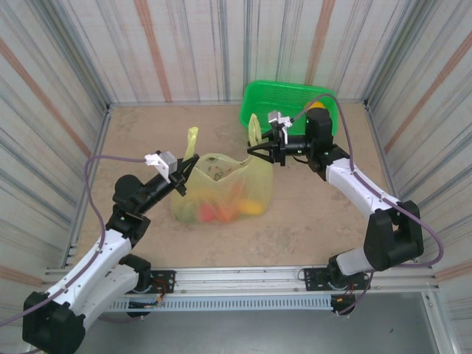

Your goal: Place the fake fruits into the plastic bag and tie a complex knot

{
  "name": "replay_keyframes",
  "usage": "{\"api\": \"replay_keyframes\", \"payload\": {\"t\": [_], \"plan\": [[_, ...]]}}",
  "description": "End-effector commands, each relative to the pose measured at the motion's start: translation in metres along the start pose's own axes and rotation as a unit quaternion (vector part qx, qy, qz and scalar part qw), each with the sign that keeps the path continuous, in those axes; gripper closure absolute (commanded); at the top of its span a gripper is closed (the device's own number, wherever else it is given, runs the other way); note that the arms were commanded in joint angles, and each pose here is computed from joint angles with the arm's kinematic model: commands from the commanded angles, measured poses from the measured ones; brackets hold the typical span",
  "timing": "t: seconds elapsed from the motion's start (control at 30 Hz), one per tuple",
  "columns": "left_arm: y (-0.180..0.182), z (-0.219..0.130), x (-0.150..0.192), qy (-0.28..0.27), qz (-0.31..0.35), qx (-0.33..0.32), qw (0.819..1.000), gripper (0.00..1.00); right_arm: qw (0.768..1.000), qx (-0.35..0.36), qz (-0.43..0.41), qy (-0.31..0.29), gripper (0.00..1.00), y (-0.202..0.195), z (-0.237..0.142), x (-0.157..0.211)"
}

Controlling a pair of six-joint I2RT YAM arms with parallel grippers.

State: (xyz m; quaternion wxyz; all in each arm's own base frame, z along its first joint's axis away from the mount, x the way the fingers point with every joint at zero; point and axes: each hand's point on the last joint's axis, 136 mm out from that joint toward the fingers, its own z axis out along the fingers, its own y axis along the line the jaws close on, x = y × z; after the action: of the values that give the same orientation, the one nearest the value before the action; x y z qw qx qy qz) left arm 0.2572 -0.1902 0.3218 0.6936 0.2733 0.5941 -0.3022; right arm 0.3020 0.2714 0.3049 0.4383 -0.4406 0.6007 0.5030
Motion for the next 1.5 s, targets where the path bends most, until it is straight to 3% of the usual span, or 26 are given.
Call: {"api": "replay_keyframes", "payload": {"t": [0.0, 0.1, 0.2, 0.4, 0.6, 0.83, 1.07, 1.47], "plan": [[-0.003, 0.001, -0.001, 0.006, 0.011, 0.006, 1.0, 1.0, 0.998, 0.053, -0.034, 0.019, 0.8, 0.003, -0.001, -0.005], [-0.002, 0.009, 0.006, 0.063, -0.016, 0.009, 0.998, 1.0, 0.989, 0.087, -0.102, 0.066, 1.0, 0.015, 0.01, 0.008], [-0.011, 0.02, 0.016, 0.124, -0.03, 0.034, 0.991, 1.0, 0.969, 0.133, -0.178, 0.108, 1.0, 0.021, 0.016, 0.016], [-0.025, 0.028, 0.035, 0.225, -0.09, 0.062, 0.968, 1.0, 0.93, 0.172, -0.297, 0.133, 1.0, 0.036, 0.027, 0.014], [-0.036, 0.028, 0.041, 0.276, -0.128, 0.092, 0.948, 1.0, 0.897, 0.173, -0.365, 0.182, 1.0, 0.037, 0.039, 0.02], [-0.055, 0.024, 0.031, 0.269, -0.139, 0.146, 0.942, 1.0, 0.892, 0.148, -0.373, 0.206, 1.0, 0.036, 0.051, 0.023], [-0.058, 0.024, 0.031, 0.268, -0.143, 0.156, 0.94, 0.92, 0.898, 0.105, -0.361, 0.227, 1.0, 0.044, 0.07, 0.032], [-0.062, 0.017, 0.028, 0.247, -0.129, 0.163, 0.946, 0.64, 0.896, 0.072, -0.355, 0.255, 1.0, 0.051, 0.081, 0.05]]}}
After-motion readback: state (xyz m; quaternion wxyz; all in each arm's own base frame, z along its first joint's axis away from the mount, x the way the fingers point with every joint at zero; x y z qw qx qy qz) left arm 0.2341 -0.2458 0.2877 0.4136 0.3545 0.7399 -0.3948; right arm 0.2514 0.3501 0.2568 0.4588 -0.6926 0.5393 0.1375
